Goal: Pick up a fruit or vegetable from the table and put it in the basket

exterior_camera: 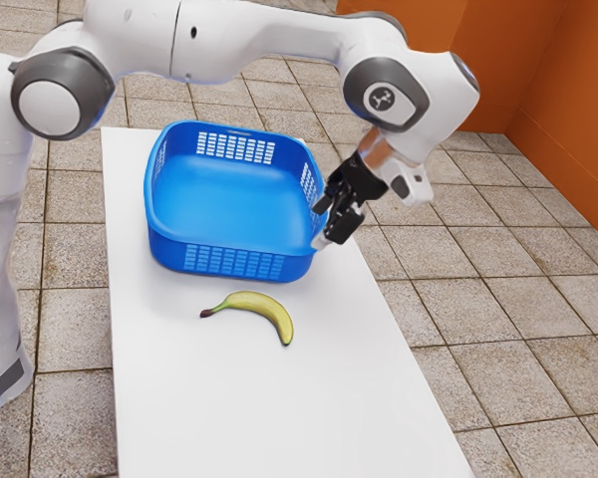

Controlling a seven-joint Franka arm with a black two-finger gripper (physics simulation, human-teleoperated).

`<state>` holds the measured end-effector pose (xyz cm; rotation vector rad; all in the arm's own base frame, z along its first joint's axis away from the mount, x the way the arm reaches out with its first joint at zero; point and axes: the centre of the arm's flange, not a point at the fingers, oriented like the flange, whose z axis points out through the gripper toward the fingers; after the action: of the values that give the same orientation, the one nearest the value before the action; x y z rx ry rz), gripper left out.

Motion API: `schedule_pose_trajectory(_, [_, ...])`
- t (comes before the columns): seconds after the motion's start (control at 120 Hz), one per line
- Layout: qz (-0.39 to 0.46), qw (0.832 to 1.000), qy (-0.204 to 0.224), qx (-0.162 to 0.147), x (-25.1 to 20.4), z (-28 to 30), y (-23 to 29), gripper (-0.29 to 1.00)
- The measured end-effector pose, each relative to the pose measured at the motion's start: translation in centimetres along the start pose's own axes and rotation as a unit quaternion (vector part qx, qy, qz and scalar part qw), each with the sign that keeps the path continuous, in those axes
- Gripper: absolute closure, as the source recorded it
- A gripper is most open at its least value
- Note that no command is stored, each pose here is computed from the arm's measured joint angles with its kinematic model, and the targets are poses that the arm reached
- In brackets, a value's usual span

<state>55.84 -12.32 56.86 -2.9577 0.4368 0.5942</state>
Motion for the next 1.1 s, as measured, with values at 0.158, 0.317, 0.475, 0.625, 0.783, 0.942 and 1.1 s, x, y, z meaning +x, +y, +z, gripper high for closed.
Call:
schedule_pose_trajectory(0.158, [0.025,0.999,-0.026,-0.001,0.5,1.8,2.6,0.0])
schedule_pose_trajectory(0.317, [0.046,0.998,-0.051,0.006,0.8,3.6,4.9,0.0])
schedule_pose_trajectory(0.475, [0.053,0.995,-0.084,0.005,1.1,6.3,5.3,0.0])
schedule_pose_trajectory(0.625, [0.06,0.993,-0.101,0.001,1.4,7.9,5.9,0.0])
schedule_pose_trajectory(0.783, [0.06,0.992,-0.114,0.005,1.6,9.2,5.8,0.0])
schedule_pose_trajectory(0.942, [0.063,0.991,-0.114,0.03,1.6,9.2,6.1,0.0])
schedule_pose_trajectory(1.1, [0.072,0.988,-0.121,0.067,2.2,9.9,7.3,0.0])
